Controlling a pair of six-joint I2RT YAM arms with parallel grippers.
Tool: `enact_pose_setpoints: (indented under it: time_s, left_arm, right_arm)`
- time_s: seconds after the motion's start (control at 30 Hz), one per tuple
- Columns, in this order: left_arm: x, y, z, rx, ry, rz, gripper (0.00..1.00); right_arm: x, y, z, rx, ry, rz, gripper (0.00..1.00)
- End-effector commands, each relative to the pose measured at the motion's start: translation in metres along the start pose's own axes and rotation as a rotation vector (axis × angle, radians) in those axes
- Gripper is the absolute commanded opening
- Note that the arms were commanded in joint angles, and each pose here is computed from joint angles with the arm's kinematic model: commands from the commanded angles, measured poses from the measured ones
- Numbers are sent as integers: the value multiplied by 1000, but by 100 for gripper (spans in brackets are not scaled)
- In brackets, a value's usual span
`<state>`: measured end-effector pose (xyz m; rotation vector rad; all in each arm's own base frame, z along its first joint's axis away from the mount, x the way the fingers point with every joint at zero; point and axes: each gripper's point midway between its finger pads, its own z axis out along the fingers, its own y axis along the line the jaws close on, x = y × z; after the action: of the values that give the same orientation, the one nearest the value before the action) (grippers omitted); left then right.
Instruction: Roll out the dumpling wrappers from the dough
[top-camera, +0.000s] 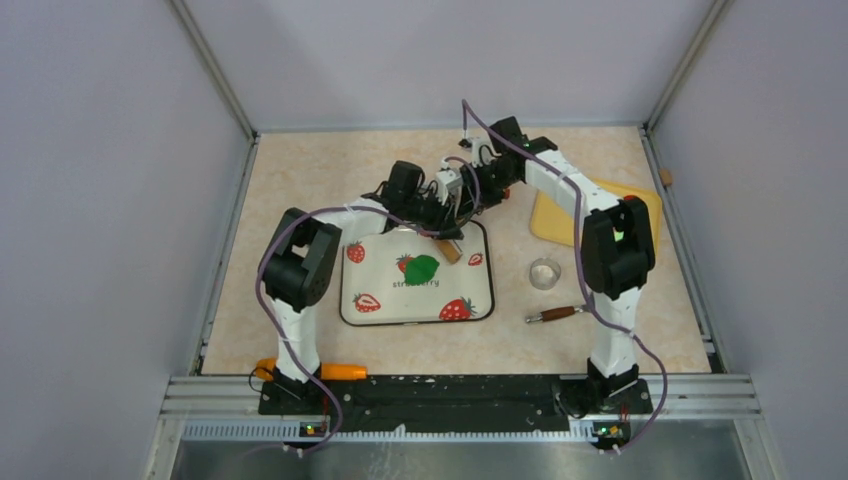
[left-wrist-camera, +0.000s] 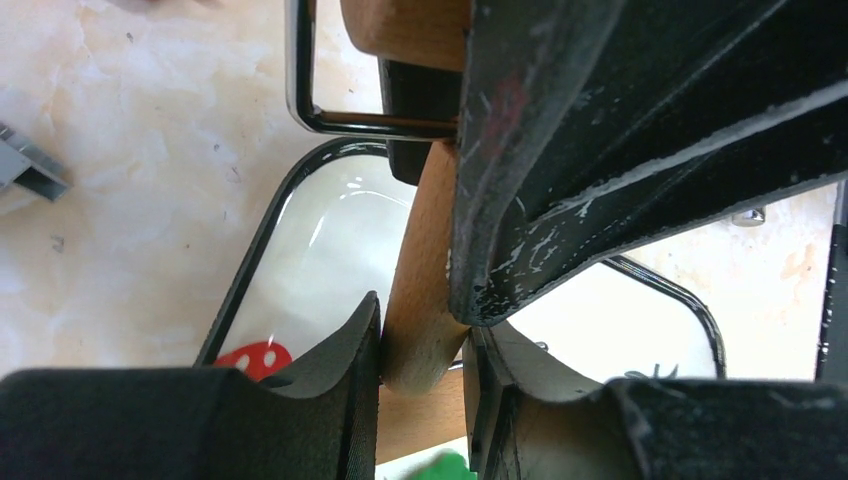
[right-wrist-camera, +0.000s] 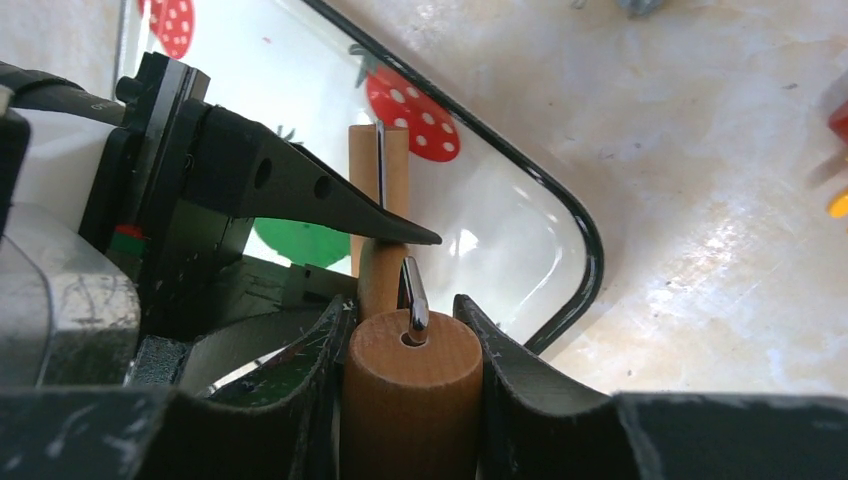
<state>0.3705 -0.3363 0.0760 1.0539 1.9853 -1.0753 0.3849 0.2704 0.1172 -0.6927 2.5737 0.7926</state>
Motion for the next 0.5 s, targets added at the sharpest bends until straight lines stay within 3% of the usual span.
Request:
enact_pose_setpoints:
  time_s: [0.0,0.27,0.47]
  left_arm:
    - [-55,-36,-32,-34,-50,-49,0]
    - [4,-32,-59,-80,30,-135,0]
    - [24,-24,-61,-99,55,-166,0]
  right_arm:
    - [17,68,4,-75,67,-298,0]
    - [29,89,43,-145,135,-296,0]
    - [44,90,61,-146,186,-293,0]
